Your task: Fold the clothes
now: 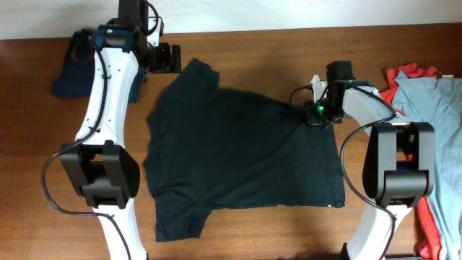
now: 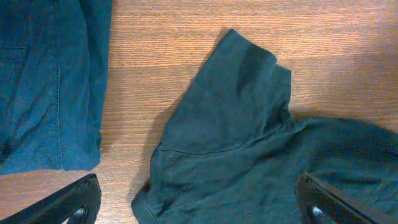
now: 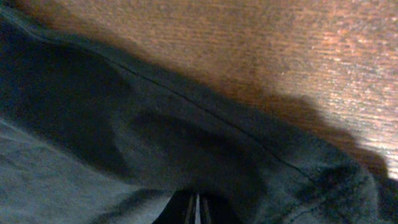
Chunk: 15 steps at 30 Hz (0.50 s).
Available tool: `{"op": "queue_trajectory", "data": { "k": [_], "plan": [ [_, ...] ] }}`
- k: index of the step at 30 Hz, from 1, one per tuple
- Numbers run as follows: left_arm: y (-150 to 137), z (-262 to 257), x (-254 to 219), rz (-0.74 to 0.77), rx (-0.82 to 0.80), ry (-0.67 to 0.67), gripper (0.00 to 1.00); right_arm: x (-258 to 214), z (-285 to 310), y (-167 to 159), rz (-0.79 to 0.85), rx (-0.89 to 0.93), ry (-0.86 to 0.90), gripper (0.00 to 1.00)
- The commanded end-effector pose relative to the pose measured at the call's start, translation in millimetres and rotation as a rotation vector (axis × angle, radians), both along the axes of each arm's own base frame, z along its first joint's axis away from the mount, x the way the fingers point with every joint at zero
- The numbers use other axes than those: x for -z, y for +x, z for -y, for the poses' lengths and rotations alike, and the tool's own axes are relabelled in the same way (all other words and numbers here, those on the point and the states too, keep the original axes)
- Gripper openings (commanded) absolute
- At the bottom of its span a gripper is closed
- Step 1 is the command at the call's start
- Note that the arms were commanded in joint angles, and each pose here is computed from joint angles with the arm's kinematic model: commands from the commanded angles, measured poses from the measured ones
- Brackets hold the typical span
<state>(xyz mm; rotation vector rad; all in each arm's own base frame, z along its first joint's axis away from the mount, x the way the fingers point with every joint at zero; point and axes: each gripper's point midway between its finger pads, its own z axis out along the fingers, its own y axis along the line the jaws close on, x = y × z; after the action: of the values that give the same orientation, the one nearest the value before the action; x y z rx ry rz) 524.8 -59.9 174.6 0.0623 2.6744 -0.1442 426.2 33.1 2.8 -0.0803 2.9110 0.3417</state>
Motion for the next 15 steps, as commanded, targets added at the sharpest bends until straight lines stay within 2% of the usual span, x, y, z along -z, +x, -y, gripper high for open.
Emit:
{"op": "queue_trajectory", "data": {
  "k": [1, 4, 14, 15],
  "plan": [
    [0.1, -1.0, -1.0, 0.000, 0.000, -0.009, 0.99, -14.8, 1.5, 11.7, 0.035, 0.005, -0.020, 0.09],
    [0.1, -1.0, -1.0, 0.000, 0.000, -0.009, 0.99, -26.4, 6.7, 26.7, 0.083, 0.013, -0.050, 0.11],
    [0.1, -1.0, -1.0, 0.000, 0.000, -0.009, 0.99, -46.0, 33.1, 78.9, 0.308, 0.071, -0.193, 0.34],
    [0.1, -0.9, -1.0, 0.000, 0.000, -0.010, 0.99, -52.1, 37.5, 89.3, 0.356, 0.085, -0.214, 0.47]
  ]
}}
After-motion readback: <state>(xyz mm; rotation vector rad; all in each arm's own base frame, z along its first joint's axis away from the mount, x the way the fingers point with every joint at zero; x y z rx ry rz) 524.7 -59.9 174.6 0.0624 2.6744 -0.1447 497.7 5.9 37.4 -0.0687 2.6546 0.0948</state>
